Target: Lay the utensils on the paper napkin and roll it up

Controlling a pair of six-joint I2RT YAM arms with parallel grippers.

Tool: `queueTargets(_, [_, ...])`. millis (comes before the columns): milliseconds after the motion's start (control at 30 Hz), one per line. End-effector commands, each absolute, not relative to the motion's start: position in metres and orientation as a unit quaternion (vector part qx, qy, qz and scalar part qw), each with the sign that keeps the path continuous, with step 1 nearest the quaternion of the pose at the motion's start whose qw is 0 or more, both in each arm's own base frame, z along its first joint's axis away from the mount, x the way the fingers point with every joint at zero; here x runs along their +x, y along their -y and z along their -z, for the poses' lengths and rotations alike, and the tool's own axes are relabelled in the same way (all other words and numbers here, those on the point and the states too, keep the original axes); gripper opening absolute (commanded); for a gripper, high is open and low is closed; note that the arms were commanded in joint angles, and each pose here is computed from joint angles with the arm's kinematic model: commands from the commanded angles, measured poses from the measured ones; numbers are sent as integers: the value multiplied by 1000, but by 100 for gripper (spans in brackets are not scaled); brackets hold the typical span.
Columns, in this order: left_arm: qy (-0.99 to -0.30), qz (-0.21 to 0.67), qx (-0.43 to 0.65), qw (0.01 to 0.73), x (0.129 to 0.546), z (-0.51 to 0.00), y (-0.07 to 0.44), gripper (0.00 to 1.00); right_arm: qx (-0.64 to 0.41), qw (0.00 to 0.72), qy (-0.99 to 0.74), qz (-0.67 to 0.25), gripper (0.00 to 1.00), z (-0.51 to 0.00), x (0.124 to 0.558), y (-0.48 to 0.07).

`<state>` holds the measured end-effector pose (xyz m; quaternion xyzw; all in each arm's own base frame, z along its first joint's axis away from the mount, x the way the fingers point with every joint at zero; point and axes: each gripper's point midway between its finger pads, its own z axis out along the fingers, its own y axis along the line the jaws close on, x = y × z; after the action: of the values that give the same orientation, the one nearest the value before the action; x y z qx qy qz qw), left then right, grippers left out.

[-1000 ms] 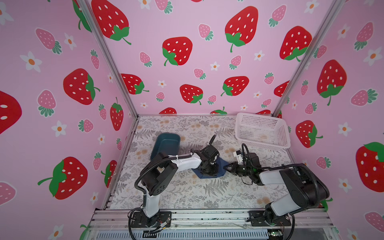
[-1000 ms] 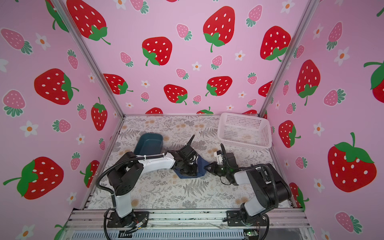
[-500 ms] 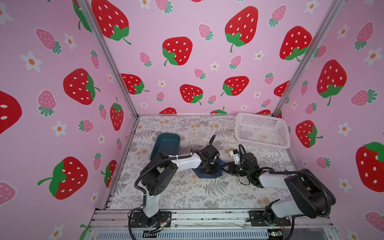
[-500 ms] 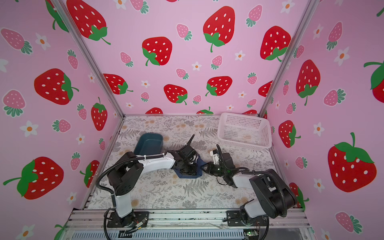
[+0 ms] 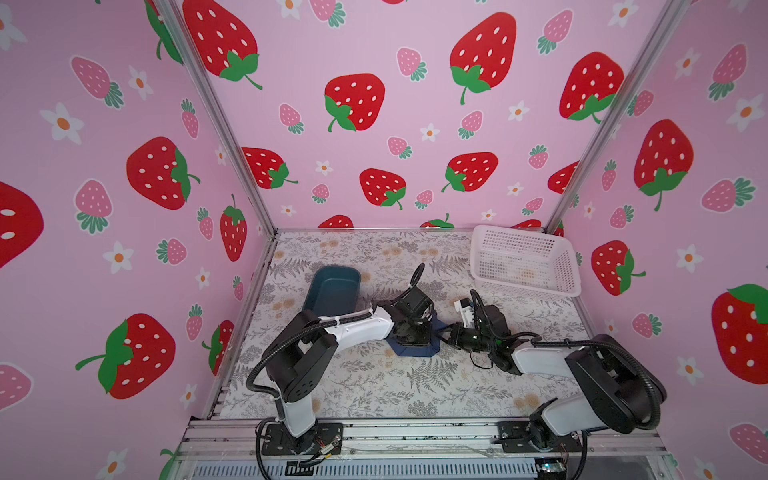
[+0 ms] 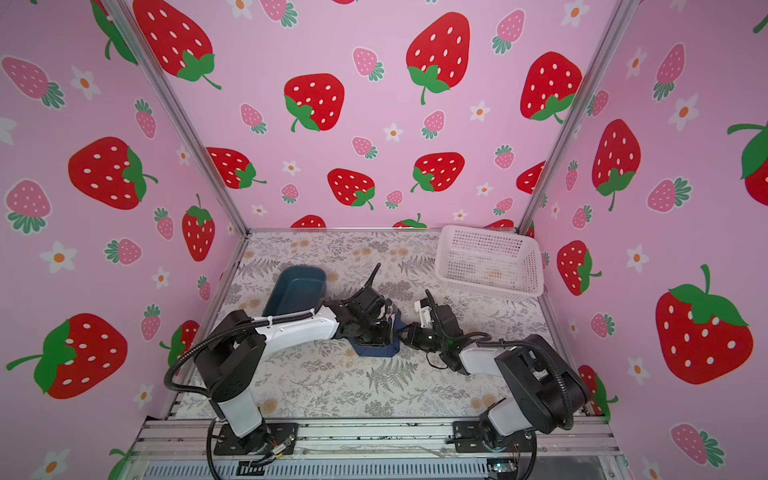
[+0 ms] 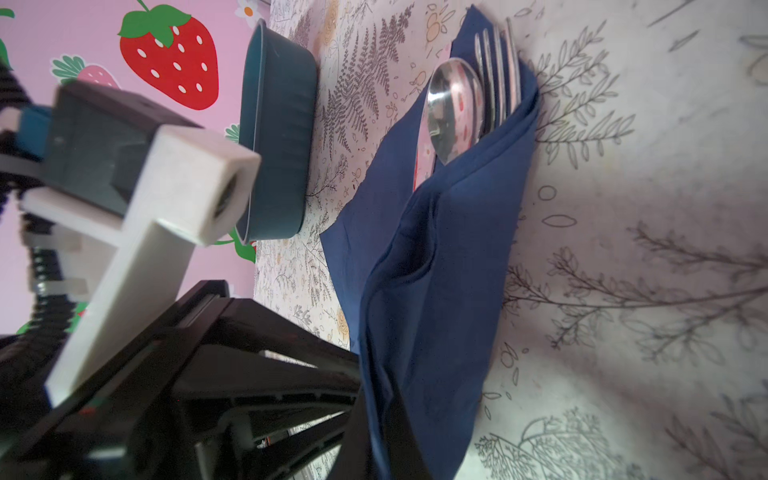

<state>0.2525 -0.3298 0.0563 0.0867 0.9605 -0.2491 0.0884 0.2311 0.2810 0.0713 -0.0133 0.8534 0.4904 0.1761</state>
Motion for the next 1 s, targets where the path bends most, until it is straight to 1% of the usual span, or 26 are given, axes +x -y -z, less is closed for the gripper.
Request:
queueTargets(0, [-964, 243, 44, 99, 260, -55, 313, 16, -11, 186, -853, -487, 6, -77, 239, -289])
queueTargets(167, [-963, 252, 29, 90, 261, -53, 303, 16, -32, 198, -873, -444, 6, -72, 240, -294])
queueTargets(300, [-963, 254, 22, 82, 259, -48, 301, 15, -49, 204, -877, -433, 7, -73, 238, -300])
queueTargets(400, [-964, 254, 13, 78, 260, -45, 299, 15, -70, 204, -888, -407, 7, -69, 237, -305])
queueTargets(600, [-959, 265, 3, 101, 267, -62, 297, 16, -104, 199, -898, -379, 7, -64, 233, -314])
queueTargets(700, [-955, 274, -8, 113, 271, -72, 292, 22, -116, 195, -899, -376, 7, -62, 231, -317])
queueTargets(867, [-951, 274, -24, 143, 276, -84, 276, 44, -132, 182, -897, -381, 10, -61, 226, -324])
queueTargets(967, [-942, 307, -39, 128, 282, -88, 277, 48, -141, 182, -895, -383, 10, -62, 225, -328])
